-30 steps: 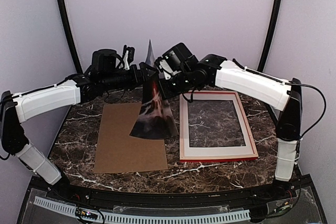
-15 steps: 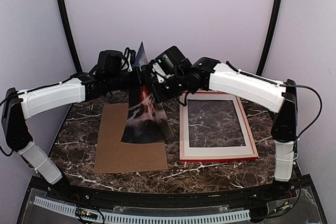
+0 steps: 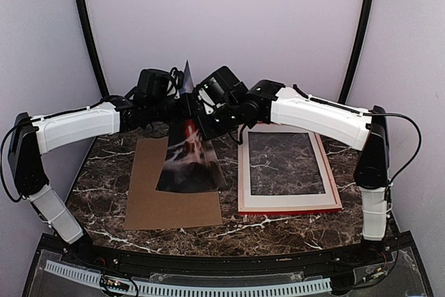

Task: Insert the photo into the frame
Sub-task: Turn over the photo, then move the frame body to the center of the board.

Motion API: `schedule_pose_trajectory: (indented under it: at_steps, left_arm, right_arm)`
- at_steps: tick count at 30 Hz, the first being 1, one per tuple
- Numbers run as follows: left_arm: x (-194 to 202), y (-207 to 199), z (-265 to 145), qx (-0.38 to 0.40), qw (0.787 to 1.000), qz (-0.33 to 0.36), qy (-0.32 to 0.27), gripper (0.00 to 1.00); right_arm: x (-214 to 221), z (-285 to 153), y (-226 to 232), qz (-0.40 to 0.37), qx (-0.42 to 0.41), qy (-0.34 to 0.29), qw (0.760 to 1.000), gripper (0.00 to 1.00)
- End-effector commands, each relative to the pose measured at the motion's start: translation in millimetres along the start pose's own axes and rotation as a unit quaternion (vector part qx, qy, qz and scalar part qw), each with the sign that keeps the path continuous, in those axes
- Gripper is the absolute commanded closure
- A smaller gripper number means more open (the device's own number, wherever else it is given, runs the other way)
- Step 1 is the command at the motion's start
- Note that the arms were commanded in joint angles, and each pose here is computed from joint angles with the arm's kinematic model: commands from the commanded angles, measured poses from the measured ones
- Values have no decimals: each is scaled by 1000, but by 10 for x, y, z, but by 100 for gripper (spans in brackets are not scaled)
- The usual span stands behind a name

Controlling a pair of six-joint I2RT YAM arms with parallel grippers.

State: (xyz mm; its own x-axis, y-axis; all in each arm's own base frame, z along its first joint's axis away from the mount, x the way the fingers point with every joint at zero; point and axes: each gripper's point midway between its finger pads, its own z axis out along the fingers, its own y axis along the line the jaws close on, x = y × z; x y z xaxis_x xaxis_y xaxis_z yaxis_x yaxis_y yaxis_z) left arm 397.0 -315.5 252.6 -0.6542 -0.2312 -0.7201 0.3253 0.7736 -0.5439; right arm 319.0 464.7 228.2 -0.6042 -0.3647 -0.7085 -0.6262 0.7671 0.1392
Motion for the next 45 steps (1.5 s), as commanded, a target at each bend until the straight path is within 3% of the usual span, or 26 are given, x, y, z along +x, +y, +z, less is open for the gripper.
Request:
schedule_pose_trajectory:
  at_steps: [1, 4, 8, 13, 16, 21, 28, 32, 37, 41, 45]
  left_arm:
    - [-95, -119, -39, 12, 1000, 7, -11, 57]
    - [-96, -139, -40, 17, 1000, 4, -11, 65]
    - [-111, -146, -52, 18, 1000, 4, -13, 68]
    - [-123, -150, -67, 20, 1000, 5, -17, 88]
    - [-144, -154, -94, 19, 1000, 8, -22, 92]
    - [-227, -180, -179, 17, 999, 24, -36, 100]
    - [-448, -195, -413, -7, 995, 72, -66, 100]
    - [-599, -215, -582, -12, 992, 95, -83, 100]
    - [-705, -389, -753, 22, 990, 113, -81, 100]
    - [-784, -686, -948, 85, 985, 122, -85, 100]
    - [-858, -957, -1127, 144, 978, 121, -87, 100]
  right_arm:
    - [-151, -23, 88, 4, -8, -26, 1000, 100]
    - [-137, -2, 105, 4, -12, -24, 1000, 100]
    - [-109, 36, 127, 6, -19, -19, 1000, 97]
    - [-108, 44, 159, 11, -33, -18, 999, 92]
    - [-113, 20, 167, 16, -46, -19, 999, 85]
    - [-131, -108, 162, 39, -100, -24, 994, 57]
    - [-234, -622, -101, 65, -126, -68, 988, 26]
    - [-149, -824, -559, 91, -89, -79, 989, 20]
    - [254, -884, -1695, 154, 33, -62, 985, 19]
    - [848, -954, -2820, 223, 158, -28, 961, 18]
    - [1528, -928, -3477, 283, 221, 27, 933, 19]
